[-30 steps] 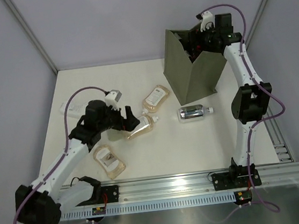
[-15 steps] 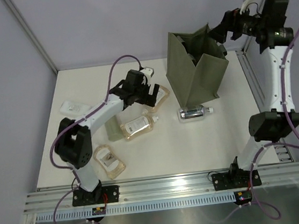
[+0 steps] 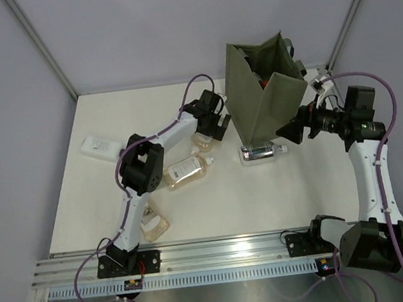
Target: Place the personal care products into the canvas bag
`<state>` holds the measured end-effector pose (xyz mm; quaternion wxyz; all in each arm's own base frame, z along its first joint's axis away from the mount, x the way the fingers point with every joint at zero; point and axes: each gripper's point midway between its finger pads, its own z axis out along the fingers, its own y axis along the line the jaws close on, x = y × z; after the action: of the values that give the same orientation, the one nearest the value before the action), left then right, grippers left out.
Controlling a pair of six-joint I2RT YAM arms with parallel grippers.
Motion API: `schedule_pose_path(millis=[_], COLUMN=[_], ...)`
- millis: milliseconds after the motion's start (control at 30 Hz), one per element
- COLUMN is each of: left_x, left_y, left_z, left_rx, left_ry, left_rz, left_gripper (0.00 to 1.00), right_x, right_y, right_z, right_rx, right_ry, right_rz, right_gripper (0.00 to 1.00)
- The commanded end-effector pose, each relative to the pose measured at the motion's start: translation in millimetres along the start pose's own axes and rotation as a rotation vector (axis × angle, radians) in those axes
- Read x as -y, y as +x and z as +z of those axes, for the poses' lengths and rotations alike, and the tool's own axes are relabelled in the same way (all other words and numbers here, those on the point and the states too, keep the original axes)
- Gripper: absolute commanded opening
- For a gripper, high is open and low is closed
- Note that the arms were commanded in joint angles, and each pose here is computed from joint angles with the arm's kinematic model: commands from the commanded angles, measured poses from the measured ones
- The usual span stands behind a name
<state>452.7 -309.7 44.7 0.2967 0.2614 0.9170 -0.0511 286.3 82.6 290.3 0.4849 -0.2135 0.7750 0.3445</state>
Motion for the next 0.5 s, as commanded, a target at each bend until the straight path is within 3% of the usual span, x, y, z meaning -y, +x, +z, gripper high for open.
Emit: schedule_pose_path(millis=[0,167,200,333,367,467], left_x=[-0.6,3.7,4.4,3.8,1.8,-1.8], left_y=[2.4,20.1,20.1,11.8,-4.3,-37.8], left_z=[7.1,12.9,12.4,-4.2,-21.2,-58.7], left_rx=[-0.059,-0.103,-0.098,-0.052,0.0,0.129], left_ry=[-0.003,0.014,0.017,0.031,0.04,0.088], left_rz=[0.018,0.0,-0.005,-0.062,-0.093,-0.173], left_gripper=[0.97,0.8,0.6,0.06,0.0,0.0], right_x=[-4.1,-5.1,-4.9,0.9,3.1,6.3], right_y=[1.1,5.9,6.9,9.8,9.4,14.0], right_z=[-0.6,-0.8,-0.5,-2.6,-4.2,-6.0], right_rx=[0.077,0.107,0.11,0.135,0.141,0.144], right_ry=[-0.042,-0.055,-0.059,-0.066,-0.063,-0.059], right_rz=[-0.085,-0.098,-0.082,-0.045,-0.044,-0.031], right_gripper=[0.99,1.0,1.0,0.99,0.99,1.0])
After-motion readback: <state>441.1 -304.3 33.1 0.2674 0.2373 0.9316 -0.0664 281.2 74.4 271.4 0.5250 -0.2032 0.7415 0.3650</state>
